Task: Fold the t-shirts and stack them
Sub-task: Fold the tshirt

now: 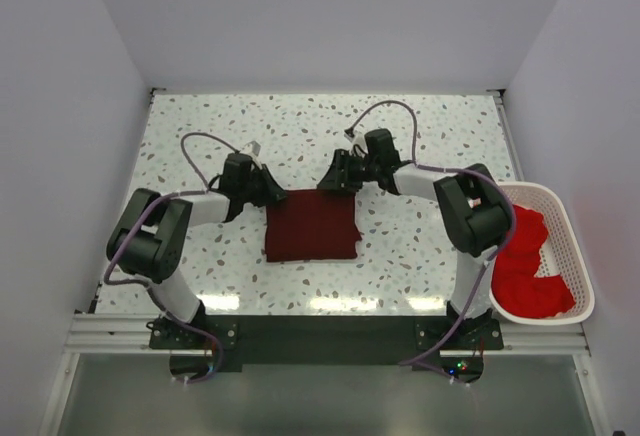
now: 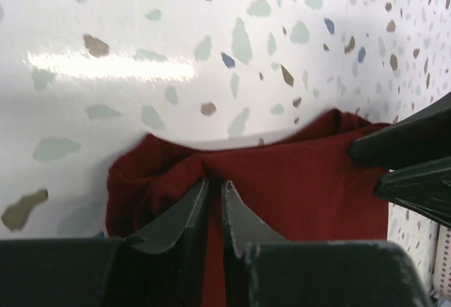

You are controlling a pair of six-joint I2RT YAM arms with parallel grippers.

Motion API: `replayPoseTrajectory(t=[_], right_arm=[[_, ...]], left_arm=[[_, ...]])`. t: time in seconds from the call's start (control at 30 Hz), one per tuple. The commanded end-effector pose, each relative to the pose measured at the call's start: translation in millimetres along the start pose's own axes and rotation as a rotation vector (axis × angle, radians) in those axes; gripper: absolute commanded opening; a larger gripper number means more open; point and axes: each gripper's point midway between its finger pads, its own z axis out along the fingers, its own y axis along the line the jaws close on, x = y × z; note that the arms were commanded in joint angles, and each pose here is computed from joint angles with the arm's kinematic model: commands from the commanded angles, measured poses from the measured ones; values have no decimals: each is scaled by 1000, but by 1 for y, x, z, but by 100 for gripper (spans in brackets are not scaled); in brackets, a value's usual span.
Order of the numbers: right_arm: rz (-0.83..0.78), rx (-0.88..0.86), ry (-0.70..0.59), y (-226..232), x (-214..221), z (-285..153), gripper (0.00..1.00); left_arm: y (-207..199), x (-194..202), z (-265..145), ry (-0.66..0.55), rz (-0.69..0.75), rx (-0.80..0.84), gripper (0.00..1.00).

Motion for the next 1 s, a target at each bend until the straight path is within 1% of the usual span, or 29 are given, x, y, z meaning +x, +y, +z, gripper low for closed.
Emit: replayPoseTrajectory(t=[0.0,0.03,0.07,0.17,0.2,0.27,0.3,0.37,0.4,0.5,0.57,0.7,0.73,0.77,0.8,0.83,0.87,0.9,0.93,0.97], right_arm=[[-4,-73,-106,-23,-31,5,51],[19,-63,-126,-38,-39,2,51],[51,-51,-116,-55,-35,8,52],[97,-35,-144,-84,-43,4,52],[100,-47,-155,-85,-48,3,52],[108,-87,-164,-79,-54,-4,53],[94,-108,-182,-67,-62,-11,53],[78,-127,-192,-54,-65,-20,54],[52,-146,-213,-38,-73,-30,57],[43,-153,-228,-23,-70,-48,59],[34,-173,-240,-8,-62,-63,60],[39,-218,-208,13,-31,-85,64],[56,-220,-179,13,-14,-86,64],[47,-235,-170,20,-7,-91,64],[48,-251,-149,24,3,-93,64],[66,-248,-115,22,23,-92,64],[58,-257,-108,26,31,-95,63],[61,-254,-94,24,40,-94,63],[80,-242,-66,20,57,-91,62],[85,-243,-55,18,65,-90,62]], left_arm=[[-16,-42,17,-103,-38,100,17],[-10,-44,20,-103,-52,93,17],[-5,-40,24,-93,-59,86,17],[5,-32,31,-79,-70,74,16],[6,-31,31,-77,-72,76,17],[4,-30,31,-71,-74,88,19],[0,-33,28,-74,-69,100,24],[-13,-41,20,-86,-55,135,30],[-19,-47,16,-95,-48,146,35],[-39,-62,-3,-123,-32,180,43],[-54,-71,-22,-155,-13,212,46],[-59,-70,-51,-188,19,204,48],[-54,-59,-55,-172,16,195,49],[-60,-58,-66,-185,21,215,49],[-55,-39,-68,-151,16,214,49],[-55,-30,-71,-138,16,219,48],[-60,-23,-78,-135,21,237,45],[-55,1,-78,-91,20,231,44],[-54,13,-79,-71,18,234,42],[-56,21,-83,-69,12,250,41]])
